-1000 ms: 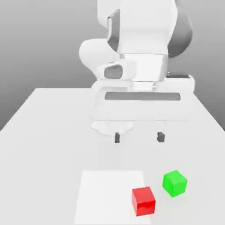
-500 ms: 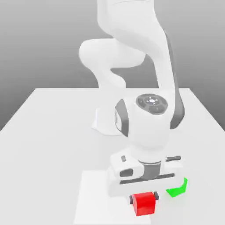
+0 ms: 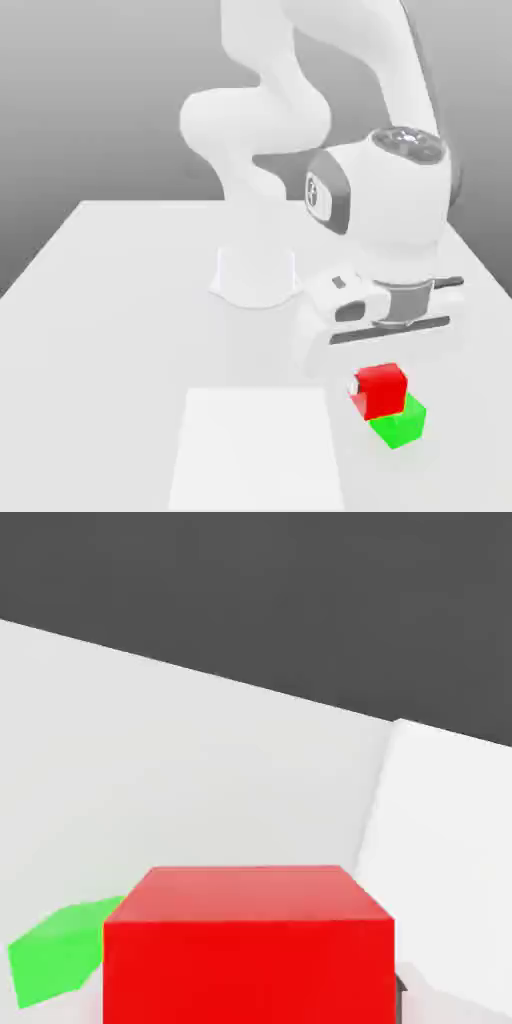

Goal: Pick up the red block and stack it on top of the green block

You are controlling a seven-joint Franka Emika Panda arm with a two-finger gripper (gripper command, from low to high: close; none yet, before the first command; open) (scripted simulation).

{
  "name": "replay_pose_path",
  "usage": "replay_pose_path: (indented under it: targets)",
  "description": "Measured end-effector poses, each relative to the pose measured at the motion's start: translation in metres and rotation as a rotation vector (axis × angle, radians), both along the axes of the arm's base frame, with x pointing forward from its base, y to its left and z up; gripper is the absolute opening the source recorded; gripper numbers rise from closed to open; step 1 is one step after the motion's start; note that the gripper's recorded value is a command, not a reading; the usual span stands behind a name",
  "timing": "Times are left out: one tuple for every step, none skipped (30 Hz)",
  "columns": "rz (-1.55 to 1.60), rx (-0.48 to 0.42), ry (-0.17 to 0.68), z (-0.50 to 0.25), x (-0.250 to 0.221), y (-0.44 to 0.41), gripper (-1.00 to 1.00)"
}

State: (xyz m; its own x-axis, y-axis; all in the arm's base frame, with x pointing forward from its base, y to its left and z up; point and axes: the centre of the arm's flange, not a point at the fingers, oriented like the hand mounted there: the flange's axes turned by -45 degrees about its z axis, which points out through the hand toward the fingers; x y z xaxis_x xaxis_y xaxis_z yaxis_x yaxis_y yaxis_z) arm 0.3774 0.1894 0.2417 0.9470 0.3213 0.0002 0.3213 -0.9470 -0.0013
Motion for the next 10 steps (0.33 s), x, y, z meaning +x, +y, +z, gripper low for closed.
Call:
replay_pose_path:
  targets:
    - [0.03, -0.001, 0.0, -0.001, -0.012, 0.015, -1.0]
    - [0.064, -0.001, -0.001, -0.008, -0.021, 0.029, -1.0]
    - [0.053, -0.001, -0.001, -0.016, -0.02, 0.026, -1.0]
    - [0.003, -0.001, -0.001, -0.026, -0.01, 0.009, -1.0]
    - [-0.01, -0.002, -0.001, -0.037, -0.008, 0.004, -1.0]
    - [-0.013, -0.001, -0.001, -0.048, -0.008, 0.003, -1.0]
    - [-0.015, -0.001, -0.001, -0.056, -0.008, 0.002, 1.0]
    - [-0.015, -0.001, -0.001, -0.056, -0.008, 0.002, 1.0]
    - [-0.015, -0.001, -0.001, -0.056, -0.008, 0.002, 1.0]
    - [-0.015, -0.001, -0.001, -0.056, -0.008, 0.002, 1.0]
